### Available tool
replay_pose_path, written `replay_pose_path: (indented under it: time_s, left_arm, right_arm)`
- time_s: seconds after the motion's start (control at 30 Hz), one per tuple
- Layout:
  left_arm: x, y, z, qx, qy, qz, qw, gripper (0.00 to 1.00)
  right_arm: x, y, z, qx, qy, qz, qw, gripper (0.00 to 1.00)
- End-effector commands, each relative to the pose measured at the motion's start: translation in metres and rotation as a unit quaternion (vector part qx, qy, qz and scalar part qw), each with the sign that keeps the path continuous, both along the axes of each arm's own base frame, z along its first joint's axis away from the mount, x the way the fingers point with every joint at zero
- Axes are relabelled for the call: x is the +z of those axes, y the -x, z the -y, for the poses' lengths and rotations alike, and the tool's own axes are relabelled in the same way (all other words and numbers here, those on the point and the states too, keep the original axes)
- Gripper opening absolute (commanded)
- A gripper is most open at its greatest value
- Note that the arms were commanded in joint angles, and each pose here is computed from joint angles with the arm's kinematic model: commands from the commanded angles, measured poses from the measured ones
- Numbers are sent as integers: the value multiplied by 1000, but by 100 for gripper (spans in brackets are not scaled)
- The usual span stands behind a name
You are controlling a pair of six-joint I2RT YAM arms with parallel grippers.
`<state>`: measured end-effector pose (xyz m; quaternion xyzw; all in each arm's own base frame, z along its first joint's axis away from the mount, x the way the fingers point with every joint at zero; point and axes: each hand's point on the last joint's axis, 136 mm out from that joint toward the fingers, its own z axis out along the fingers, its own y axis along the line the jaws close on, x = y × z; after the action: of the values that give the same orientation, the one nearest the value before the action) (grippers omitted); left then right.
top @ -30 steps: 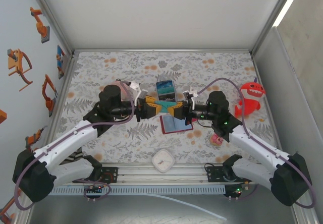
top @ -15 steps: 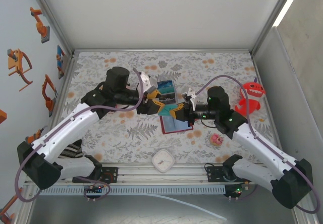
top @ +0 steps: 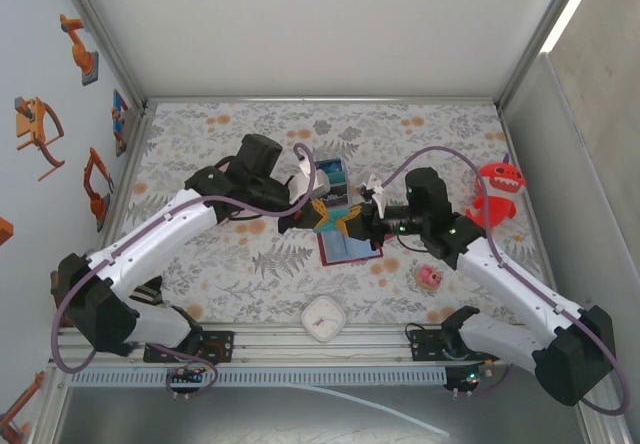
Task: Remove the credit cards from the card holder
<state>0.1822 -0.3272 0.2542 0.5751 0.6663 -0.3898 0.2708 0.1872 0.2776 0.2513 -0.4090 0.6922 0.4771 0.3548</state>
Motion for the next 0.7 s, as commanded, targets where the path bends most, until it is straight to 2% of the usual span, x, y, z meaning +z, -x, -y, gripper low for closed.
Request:
replay_pose_path:
  time_s: [0.0,0.07,0.13,0.27,0.5,0.57,0.67]
  left_arm:
    - [2,-14,1,8,1,22,1000,0]
    - [-2,-25,-2,21,0,32,999,0]
    - [-8,-43,-5,42,-6,53,998,0]
    - [-31,-80,-10,63,-45,91,993,0]
    - [-68,-145,-6,75,-78,111,988,0]
    - [-74,-160,-3,75,-80,116,987,0]
    - [-85,-177,2,70,-85,121,987,0]
  right_arm:
    - [10,-7,2,-23,5,23,999,12]
    - [3,-19,8,-64,26,23,997,36]
    - [-5,-33,17,-117,51,20,992,51]
    - [-20,-57,38,-213,90,6,973,59]
    - [-43,-87,80,-360,164,-28,918,64]
    - [-47,-91,88,-383,180,-36,905,78]
    - [-51,-94,94,-402,191,-43,895,84]
